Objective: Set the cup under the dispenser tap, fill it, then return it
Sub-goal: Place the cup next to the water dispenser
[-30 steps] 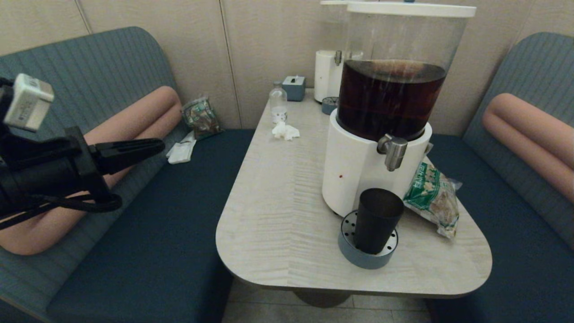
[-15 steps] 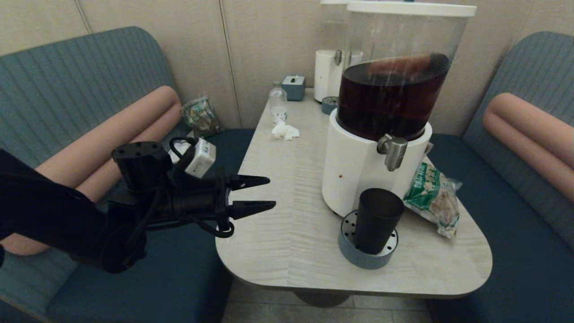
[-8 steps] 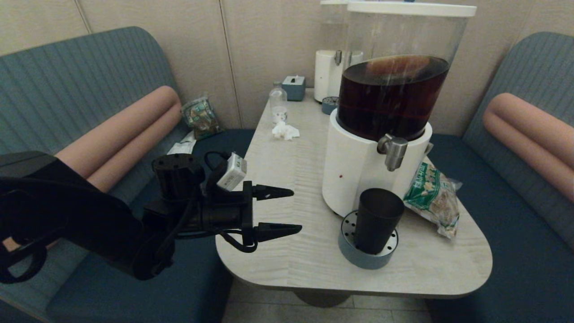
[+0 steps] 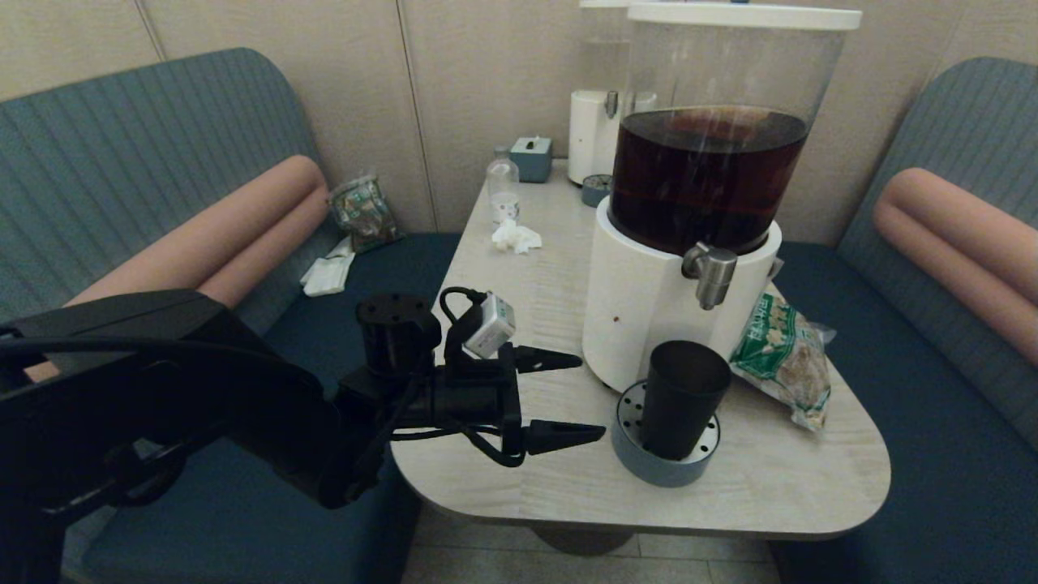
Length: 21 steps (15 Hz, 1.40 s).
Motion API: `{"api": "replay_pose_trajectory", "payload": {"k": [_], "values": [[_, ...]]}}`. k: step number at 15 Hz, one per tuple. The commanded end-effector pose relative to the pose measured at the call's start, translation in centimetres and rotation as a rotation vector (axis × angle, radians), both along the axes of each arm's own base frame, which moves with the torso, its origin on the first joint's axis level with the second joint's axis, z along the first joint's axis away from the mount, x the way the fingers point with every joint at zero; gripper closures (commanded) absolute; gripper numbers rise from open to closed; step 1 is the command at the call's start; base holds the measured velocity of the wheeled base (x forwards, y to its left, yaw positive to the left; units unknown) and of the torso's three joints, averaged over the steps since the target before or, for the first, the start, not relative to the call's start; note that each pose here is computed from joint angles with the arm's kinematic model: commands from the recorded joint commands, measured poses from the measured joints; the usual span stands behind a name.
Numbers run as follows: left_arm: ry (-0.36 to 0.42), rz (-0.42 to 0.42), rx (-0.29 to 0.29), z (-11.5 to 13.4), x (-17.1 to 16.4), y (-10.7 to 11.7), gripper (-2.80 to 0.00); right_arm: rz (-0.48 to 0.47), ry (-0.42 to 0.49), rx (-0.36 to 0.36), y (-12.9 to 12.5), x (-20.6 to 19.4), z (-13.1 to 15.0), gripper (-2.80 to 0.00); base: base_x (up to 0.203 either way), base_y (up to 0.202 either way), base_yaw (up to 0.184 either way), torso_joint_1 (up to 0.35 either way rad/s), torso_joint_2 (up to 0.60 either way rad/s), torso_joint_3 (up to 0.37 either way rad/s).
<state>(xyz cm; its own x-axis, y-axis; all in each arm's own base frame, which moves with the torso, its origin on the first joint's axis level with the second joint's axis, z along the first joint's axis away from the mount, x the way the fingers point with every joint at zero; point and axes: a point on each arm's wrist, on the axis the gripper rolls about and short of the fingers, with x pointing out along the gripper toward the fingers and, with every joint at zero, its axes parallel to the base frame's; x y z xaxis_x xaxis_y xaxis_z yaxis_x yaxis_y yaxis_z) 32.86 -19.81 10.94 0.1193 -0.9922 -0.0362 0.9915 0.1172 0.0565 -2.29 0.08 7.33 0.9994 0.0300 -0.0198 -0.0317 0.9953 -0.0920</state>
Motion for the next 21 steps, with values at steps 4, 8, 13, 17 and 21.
{"api": "replay_pose_trajectory", "payload": {"k": [4, 8, 13, 17, 21], "values": [[0.013, -0.017, -0.020, -0.7, 0.3, -2.8, -2.80, 0.001, 0.003, -0.001, 0.0, 0.0, 0.0, 0.00, 0.000, 0.000, 0.000, 0.000, 0.00, 0.000], [0.014, -0.019, -0.034, -0.7, 0.2, -4.7, -2.80, 0.001, 0.003, -0.001, 0.0, 0.0, 0.0, 0.00, 0.000, 0.000, 0.000, 0.000, 0.00, 0.000], [0.022, -0.036, -0.040, -1.2, 0.1, -6.6, -2.80, 0.001, 0.003, -0.001, 0.0, 0.0, 0.0, 0.00, 0.000, 0.000, 0.000, 0.000, 0.00, 0.000], [0.033, -0.043, -0.036, -2.0, 0.3, -7.2, -2.80, 0.001, 0.002, -0.001, 0.0, 0.0, 0.0, 0.00, 0.000, 0.000, 0.000, 0.000, 0.00, 0.000], [0.034, -0.031, -0.041, -2.5, 0.5, -8.2, -2.80, 0.001, 0.003, -0.001, 0.0, 0.0, 0.0, 0.00, 0.000, 0.000, 0.000, 0.000, 0.00, 0.000]]}}
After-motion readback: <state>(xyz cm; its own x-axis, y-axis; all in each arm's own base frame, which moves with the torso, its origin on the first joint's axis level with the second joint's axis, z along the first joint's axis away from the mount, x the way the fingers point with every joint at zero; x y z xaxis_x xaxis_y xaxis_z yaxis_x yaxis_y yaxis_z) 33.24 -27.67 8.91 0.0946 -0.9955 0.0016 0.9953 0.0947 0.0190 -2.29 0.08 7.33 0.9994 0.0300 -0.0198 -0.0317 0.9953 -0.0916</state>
